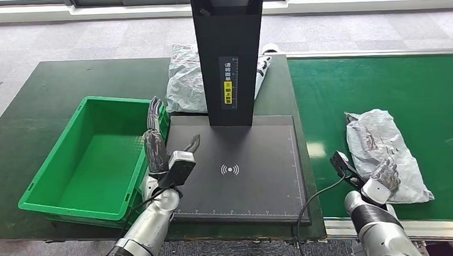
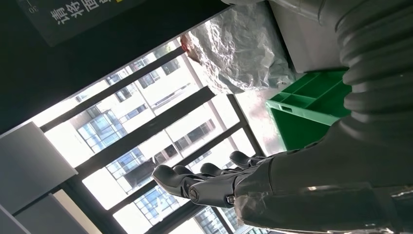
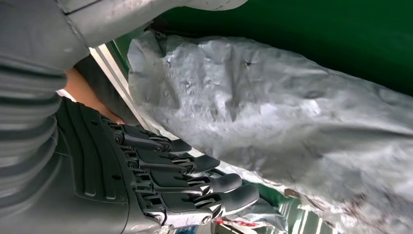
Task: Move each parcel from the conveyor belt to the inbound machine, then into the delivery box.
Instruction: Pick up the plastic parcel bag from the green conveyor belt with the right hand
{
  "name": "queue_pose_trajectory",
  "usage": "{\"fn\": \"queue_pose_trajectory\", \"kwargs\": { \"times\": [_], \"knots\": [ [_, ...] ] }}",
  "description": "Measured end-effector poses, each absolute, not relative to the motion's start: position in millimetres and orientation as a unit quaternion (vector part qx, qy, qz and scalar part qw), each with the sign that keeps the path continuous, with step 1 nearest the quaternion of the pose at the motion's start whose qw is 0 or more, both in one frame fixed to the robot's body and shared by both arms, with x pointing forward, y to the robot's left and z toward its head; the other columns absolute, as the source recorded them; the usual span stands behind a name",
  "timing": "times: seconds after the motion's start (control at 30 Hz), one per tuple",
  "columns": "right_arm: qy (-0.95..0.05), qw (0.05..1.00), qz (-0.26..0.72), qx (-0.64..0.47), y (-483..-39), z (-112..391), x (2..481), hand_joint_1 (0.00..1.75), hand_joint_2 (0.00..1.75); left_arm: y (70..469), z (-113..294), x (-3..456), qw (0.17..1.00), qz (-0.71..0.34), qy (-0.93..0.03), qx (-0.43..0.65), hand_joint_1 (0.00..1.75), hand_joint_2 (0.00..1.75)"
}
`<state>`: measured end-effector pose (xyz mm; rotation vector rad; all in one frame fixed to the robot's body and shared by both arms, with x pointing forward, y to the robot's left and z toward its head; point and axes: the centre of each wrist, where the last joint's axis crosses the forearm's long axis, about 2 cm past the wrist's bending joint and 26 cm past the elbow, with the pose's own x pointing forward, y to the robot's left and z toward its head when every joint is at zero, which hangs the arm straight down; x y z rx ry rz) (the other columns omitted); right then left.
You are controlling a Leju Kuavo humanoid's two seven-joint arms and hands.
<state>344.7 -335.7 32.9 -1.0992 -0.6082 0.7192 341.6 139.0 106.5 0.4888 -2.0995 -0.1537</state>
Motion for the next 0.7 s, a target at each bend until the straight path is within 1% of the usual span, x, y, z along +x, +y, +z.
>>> {"fn": "queue_pose_trajectory", "kwargs": {
  "times": [0.23,0.27,0.37,0.4,0.57,0.7],
  "knots": [
    [-0.226,0.773,0.351,-0.477,-342,27,340,0.02,1.75,138,106,342,0.477,-0.055,-0.855,0.195,0.00,1.75],
    [-0.224,0.774,0.351,-0.477,-342,27,340,0.29,1.75,138,106,342,0.477,-0.055,-0.855,0.195,0.00,1.75],
    [-0.223,0.775,0.353,-0.475,-342,27,340,1.59,1.75,138,105,341,0.478,-0.056,-0.855,0.195,0.00,1.75],
    [-0.220,0.776,0.354,-0.474,-342,27,340,1.75,1.75,138,105,341,0.479,-0.055,-0.854,0.194,0.00,1.75],
    [-0.201,0.783,0.360,-0.466,-346,24,336,1.75,1.75,135,105,341,0.487,-0.044,-0.852,0.185,0.00,1.75],
    [-0.234,0.768,0.351,-0.482,-348,19,330,1.75,1.75,134,105,342,0.489,-0.041,-0.852,0.181,0.00,1.75]
  ]
}}
